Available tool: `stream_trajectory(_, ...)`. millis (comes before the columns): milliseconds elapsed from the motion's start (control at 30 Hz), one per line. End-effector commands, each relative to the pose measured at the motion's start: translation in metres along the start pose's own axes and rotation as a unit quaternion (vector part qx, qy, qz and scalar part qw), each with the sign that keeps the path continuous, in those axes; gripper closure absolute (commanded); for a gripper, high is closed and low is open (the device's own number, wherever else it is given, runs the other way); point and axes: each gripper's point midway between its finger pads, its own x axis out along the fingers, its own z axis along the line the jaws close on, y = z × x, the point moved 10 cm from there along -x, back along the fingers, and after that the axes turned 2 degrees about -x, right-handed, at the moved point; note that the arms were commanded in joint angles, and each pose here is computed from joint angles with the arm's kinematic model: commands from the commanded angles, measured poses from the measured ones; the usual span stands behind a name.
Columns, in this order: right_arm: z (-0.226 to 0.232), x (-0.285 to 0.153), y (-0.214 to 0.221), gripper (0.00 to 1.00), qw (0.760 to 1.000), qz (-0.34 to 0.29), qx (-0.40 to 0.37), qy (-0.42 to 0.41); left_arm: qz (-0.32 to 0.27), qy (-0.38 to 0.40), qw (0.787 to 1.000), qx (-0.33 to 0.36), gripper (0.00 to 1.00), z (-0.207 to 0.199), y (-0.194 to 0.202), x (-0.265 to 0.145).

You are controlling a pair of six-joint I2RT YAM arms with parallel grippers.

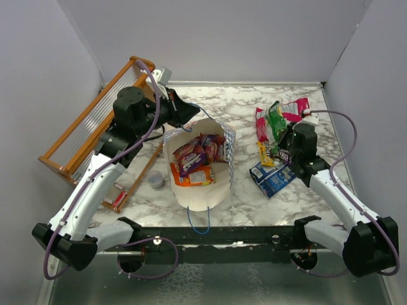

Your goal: Take the snacks out of the paper bag

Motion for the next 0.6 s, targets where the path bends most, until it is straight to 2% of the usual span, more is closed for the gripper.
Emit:
stream_trajectory(0, -0.004, 0.003, 0.013, 0.99, 0.988, 0.029, 0.15, -0.037, -0.015, 0.018, 1.0, 0.006, 1.0, -0.008, -0.011, 0.0)
stream_trajectory(233, -0.052, 0.002, 0.052, 0.99, 0.969, 0.074, 0.237, 0.014, -0.015, 0.013, 1.0, 0.014, 1.0, -0.008, -0.013, -0.002)
stream_trajectory(300, -0.06, -0.001, 0.059, 0.94, 0.967, 0.077, 0.241, 0.038, -0.015, 0.013, 1.0, 0.013, 1.0, -0.007, -0.012, -0.001)
stream_trajectory(367, -0.066, -0.002, 0.063, 0.82, 0.965, 0.086, 0.239, 0.069, -0.012, 0.015, 1.0, 0.012, 1.0, -0.006, -0.011, 0.0)
stream_trajectory(467, -0.072, -0.004, 0.057, 0.57, 0.968, 0.074, 0.218, 0.099, -0.011, 0.02, 1.0, 0.012, 1.0, -0.005, -0.008, 0.002)
stream_trajectory(533, -0.075, -0.008, 0.046, 0.28, 0.97, 0.058, 0.203, 0.12, -0.011, 0.021, 1.0, 0.011, 1.0, -0.005, -0.008, 0.003)
stream_trajectory(567, -0.077, -0.01, 0.04, 0.16, 0.972, 0.047, 0.193, 0.128, -0.01, 0.023, 1.0, 0.011, 1.0, -0.005, -0.009, 0.003)
